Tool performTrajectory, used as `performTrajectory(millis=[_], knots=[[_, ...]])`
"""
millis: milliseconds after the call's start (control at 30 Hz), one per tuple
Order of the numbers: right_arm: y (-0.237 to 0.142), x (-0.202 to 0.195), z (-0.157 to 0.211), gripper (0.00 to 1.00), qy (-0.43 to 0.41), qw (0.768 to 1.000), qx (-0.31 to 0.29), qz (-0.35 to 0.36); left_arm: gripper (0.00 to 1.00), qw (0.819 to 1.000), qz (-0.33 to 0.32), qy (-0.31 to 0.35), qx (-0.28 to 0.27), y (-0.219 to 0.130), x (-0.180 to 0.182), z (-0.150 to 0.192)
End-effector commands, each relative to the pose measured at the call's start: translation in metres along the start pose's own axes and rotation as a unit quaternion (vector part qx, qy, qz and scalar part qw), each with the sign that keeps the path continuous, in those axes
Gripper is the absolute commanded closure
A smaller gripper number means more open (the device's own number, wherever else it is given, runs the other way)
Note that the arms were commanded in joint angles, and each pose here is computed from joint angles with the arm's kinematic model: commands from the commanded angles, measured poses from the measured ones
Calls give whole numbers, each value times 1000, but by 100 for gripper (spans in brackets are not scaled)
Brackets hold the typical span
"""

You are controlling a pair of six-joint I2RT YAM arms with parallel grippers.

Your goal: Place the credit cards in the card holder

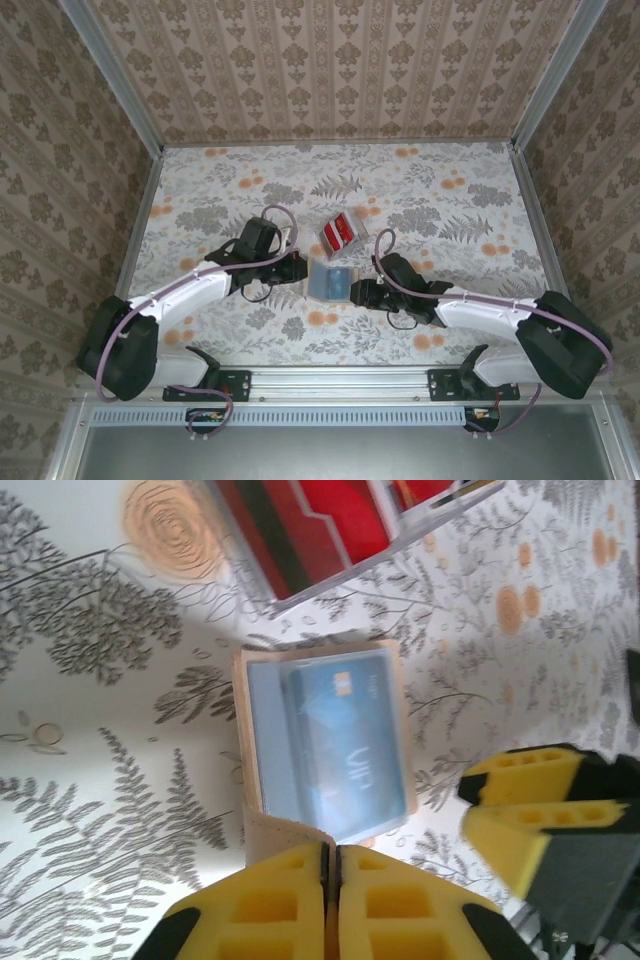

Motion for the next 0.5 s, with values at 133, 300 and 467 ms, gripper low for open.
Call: performTrajectory(millis=[133, 300, 467], knots=[[-18, -28, -9, 57, 7, 999, -14, 51, 63, 998, -60, 17, -18, -9, 19, 4], [-27, -33, -35, 57, -4, 997, -23, 70, 55, 994, -98, 15, -49, -30, 32, -4], [-30, -23, -75, 56, -37, 996, -32, 76, 53, 994, -83, 15, -66, -42, 31, -19]])
Point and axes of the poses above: each hand's point on the last joint's axis, 136 mm out from that joint toward the fingers, its own y axis out along the fingers, its own x axis along the line the jaws close on, z = x × y, the point moved 7 cm from there along -y, back along the fingers, and after that the axes turned 12 degrees about -y, right-handed, at the moved point
